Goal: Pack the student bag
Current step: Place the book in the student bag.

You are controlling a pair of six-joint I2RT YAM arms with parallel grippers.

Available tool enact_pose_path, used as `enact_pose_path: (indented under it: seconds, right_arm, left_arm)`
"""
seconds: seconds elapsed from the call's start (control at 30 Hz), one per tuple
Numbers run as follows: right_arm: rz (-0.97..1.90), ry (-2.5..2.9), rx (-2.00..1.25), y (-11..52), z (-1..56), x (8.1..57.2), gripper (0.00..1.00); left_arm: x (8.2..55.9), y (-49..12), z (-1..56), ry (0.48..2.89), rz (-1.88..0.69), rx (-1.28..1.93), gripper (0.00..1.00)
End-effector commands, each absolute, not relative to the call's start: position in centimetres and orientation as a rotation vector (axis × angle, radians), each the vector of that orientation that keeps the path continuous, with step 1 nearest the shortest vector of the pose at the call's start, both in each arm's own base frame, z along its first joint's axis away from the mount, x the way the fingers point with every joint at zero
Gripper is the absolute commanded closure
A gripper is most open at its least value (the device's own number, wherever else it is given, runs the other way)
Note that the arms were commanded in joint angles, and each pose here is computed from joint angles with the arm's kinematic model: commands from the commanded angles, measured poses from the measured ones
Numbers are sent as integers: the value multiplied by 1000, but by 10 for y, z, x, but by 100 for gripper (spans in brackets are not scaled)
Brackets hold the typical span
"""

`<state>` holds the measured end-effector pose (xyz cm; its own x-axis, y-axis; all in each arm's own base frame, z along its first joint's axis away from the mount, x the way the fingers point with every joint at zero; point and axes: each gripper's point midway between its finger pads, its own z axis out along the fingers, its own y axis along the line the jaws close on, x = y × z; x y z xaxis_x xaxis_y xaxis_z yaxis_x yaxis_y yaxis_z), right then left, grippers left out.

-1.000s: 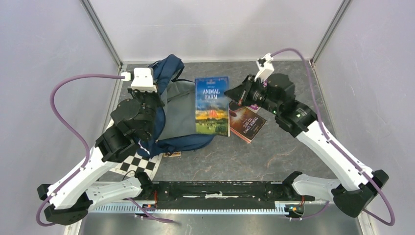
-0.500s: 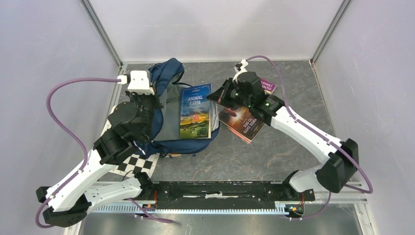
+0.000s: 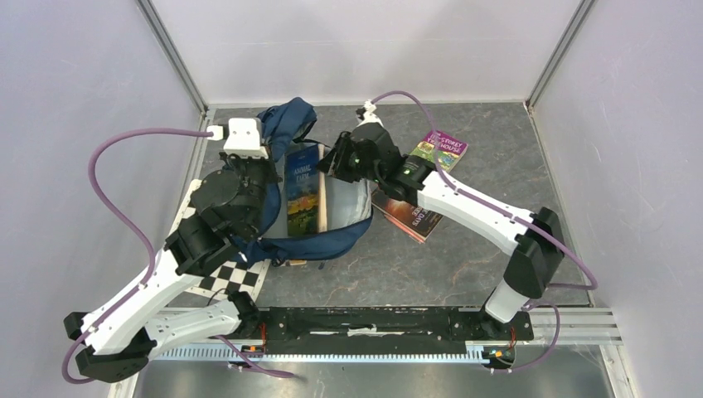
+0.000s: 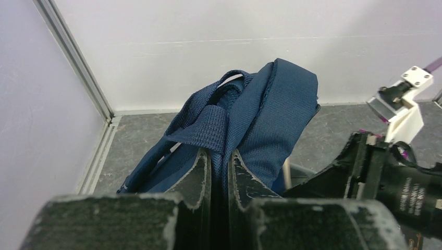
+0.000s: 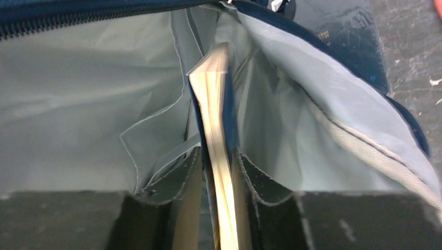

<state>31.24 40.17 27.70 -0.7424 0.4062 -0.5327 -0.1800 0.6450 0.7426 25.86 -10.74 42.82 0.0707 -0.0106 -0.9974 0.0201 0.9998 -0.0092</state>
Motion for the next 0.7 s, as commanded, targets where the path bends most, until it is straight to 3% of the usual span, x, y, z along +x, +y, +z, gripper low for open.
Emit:
enact_pose_path:
  seconds: [0.0, 0.17, 0.27, 0.43, 0.67]
  right_arm:
    - [1004, 2014, 67, 408, 317, 327, 54]
    - [844, 1899, -58, 380, 352, 336, 23]
    - [723, 1831, -140, 352, 383, 348, 14]
    - [516, 1799, -122, 271, 404, 368, 8]
    - [236, 1951, 5, 149, 331, 385, 2]
  left_arm:
    - [258, -105, 482, 1357, -116, -96, 98]
    - [263, -103, 503, 1304, -48, -76, 98]
    - [266, -98, 511, 1287, 1, -91, 98]
    - [269, -91, 515, 1275, 32, -119, 98]
    - [267, -80, 511, 1277, 47, -160, 98]
